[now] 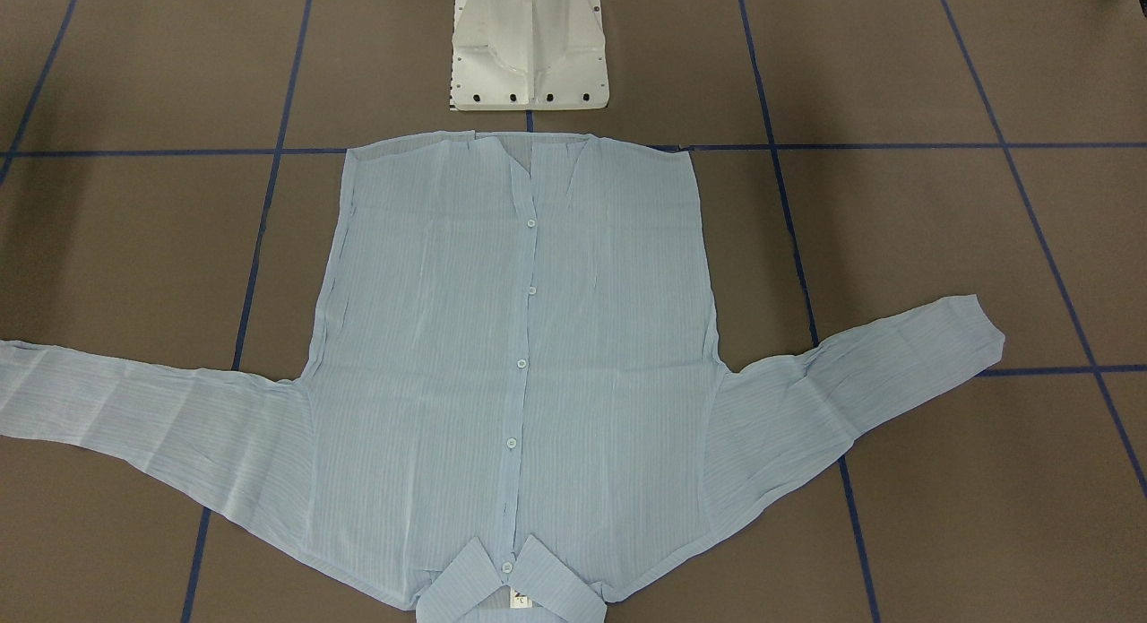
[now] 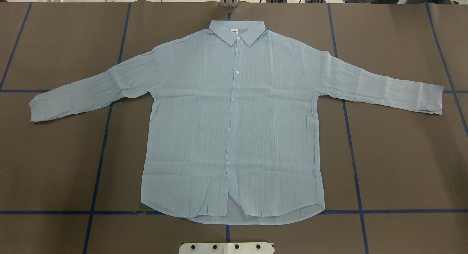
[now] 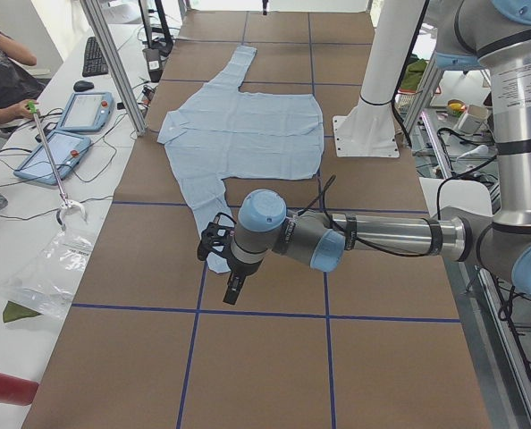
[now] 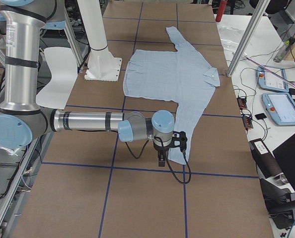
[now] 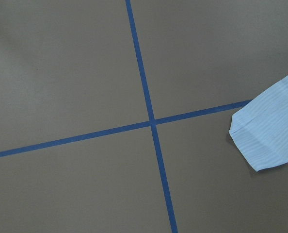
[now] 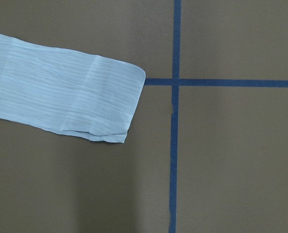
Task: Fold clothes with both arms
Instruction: 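Move the right gripper toward the sleeve cuff nearest it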
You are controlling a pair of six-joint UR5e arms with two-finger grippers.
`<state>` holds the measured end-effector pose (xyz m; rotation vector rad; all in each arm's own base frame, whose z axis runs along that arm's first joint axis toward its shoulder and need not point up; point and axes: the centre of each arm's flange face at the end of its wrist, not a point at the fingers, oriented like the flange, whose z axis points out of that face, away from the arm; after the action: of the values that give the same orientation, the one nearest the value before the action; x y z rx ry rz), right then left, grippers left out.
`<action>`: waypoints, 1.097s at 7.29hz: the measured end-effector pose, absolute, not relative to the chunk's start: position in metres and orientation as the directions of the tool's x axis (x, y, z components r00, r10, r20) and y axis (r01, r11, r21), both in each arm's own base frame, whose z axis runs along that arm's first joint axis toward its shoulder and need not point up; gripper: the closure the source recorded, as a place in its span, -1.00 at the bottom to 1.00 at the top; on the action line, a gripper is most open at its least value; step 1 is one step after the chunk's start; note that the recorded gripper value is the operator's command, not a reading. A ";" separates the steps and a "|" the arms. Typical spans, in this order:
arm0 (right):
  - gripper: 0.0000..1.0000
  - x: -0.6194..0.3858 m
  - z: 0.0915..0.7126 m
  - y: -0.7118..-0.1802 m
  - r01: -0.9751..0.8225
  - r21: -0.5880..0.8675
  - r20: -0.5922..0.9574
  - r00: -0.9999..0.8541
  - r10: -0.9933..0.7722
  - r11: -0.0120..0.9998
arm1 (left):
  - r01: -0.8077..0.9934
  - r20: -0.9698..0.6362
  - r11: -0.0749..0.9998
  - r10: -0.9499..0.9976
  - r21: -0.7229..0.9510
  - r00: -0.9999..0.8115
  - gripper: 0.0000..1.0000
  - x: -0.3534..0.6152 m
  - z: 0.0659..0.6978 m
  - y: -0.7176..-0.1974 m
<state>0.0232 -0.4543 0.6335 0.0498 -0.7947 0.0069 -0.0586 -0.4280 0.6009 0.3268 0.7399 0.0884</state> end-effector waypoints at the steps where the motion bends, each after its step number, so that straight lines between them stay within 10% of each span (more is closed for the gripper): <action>1: -1.00 0.023 0.631 -0.457 -0.025 0.036 0.714 0.701 -0.008 0.999 | 0.036 -0.648 0.944 0.198 0.329 0.735 -1.00 -0.058 0.598 -0.430; 8: -1.00 0.023 0.627 -0.461 -0.037 0.030 0.718 0.696 0.004 0.999 | 0.041 -0.658 0.933 0.220 0.357 0.720 -1.00 -0.057 0.585 -0.424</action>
<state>0.0234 -0.4612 0.6266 0.0433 -0.8010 0.0230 -0.0566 -0.4235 0.5848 0.3629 0.7648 0.1010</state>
